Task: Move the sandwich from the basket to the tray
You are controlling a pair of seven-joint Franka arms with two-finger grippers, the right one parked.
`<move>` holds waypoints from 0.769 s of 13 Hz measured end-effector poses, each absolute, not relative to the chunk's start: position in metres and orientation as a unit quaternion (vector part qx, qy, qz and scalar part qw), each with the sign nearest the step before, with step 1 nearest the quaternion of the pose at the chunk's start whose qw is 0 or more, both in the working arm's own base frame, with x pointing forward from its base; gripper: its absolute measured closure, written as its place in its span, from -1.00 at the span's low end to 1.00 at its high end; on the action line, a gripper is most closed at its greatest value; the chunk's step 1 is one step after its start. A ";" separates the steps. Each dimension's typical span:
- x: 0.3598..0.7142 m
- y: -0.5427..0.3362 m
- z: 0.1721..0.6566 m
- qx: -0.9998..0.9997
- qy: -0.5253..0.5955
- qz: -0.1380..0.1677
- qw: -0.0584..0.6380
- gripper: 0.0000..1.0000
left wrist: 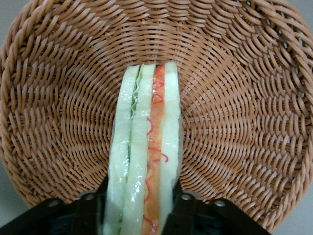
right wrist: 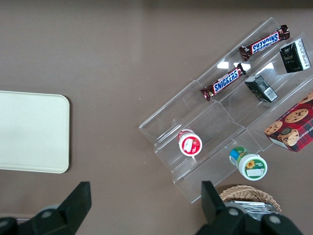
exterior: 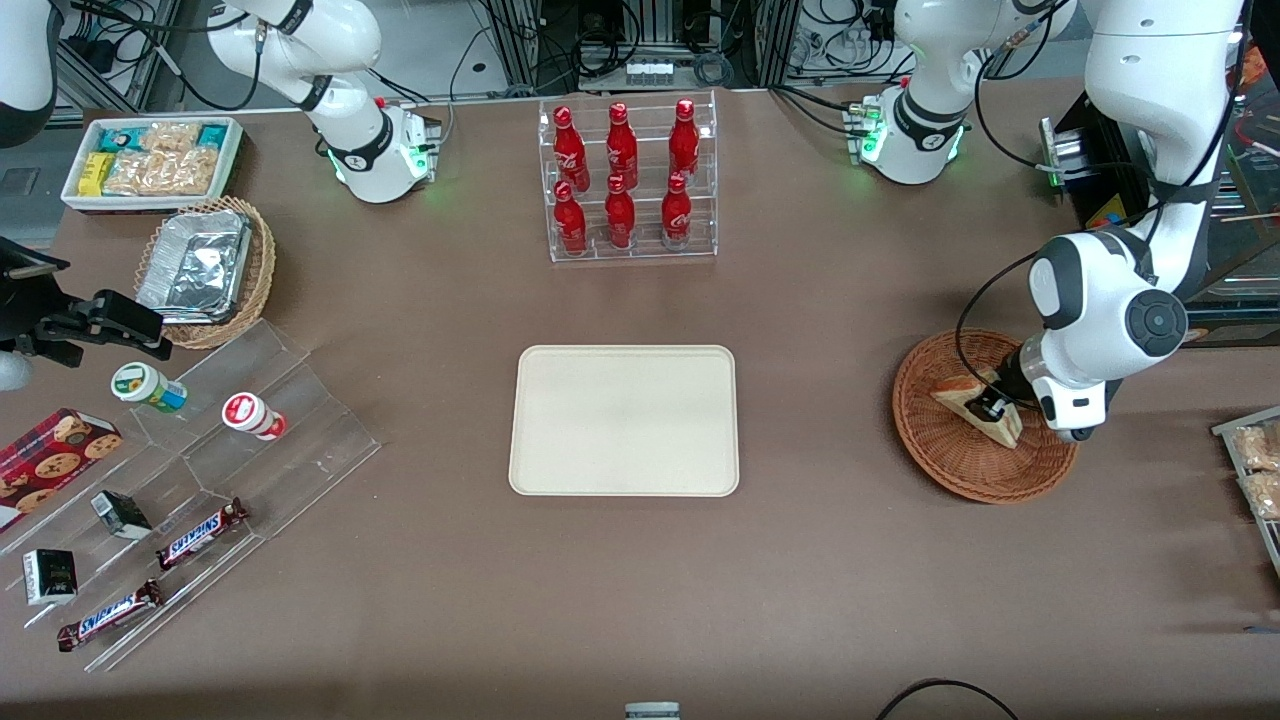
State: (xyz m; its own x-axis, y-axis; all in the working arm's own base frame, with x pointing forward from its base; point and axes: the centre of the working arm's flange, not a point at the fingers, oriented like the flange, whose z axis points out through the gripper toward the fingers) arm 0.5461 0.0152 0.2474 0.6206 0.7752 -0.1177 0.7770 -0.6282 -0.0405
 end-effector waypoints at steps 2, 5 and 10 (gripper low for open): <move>0.555 0.009 0.271 0.905 0.421 -0.066 0.007 0.28; 0.578 -0.047 0.334 0.928 0.366 -0.069 0.003 0.28; 0.581 -0.187 0.370 0.965 0.258 -0.054 0.006 0.29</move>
State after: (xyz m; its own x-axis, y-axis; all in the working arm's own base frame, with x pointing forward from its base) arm 0.5813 -0.1865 0.3696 0.8610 0.4973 -0.1070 0.4985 -0.8667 -0.0166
